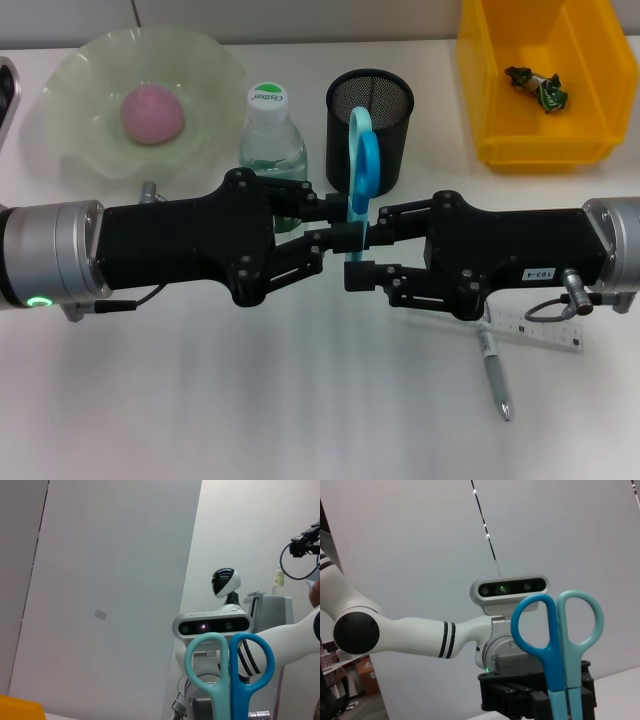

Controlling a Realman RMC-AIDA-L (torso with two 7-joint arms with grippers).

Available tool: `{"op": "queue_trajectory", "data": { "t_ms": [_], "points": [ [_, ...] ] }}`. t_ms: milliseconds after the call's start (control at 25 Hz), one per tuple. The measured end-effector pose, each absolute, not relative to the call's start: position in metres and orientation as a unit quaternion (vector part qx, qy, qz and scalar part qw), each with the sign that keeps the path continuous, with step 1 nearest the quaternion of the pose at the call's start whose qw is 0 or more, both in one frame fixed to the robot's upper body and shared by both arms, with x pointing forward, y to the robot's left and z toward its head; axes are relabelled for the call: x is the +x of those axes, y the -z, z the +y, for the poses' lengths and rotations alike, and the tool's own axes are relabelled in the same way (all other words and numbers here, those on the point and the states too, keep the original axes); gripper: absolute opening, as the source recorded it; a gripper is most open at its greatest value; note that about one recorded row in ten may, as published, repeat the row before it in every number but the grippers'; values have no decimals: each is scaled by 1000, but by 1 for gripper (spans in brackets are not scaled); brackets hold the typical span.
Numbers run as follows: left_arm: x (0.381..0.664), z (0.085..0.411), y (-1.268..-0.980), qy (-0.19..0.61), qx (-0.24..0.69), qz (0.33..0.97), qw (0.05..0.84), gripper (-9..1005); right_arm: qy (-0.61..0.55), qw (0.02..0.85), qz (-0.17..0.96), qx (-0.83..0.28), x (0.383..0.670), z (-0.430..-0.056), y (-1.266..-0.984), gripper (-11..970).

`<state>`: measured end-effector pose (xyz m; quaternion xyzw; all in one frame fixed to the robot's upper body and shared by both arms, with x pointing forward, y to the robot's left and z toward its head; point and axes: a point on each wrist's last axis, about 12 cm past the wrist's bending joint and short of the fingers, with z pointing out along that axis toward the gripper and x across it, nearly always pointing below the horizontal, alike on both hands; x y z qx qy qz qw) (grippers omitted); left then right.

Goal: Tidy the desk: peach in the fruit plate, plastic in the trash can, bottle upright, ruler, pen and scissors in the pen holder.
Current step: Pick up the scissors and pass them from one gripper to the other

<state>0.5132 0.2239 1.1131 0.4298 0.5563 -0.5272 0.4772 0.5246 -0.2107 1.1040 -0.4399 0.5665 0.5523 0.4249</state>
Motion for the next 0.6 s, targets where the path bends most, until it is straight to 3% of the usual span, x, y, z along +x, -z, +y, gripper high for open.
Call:
{"op": "queue_trajectory", "data": {
  "t_ms": [200,600],
  "points": [
    [513,224,-1113,527,430,556,477,289,-549,427,567,-440,525,-211,-1104,380],
    [514,223,-1114,527,431,556,477,294,-544,431,567,-444,527,-211,-1106,357]
  ]
}}
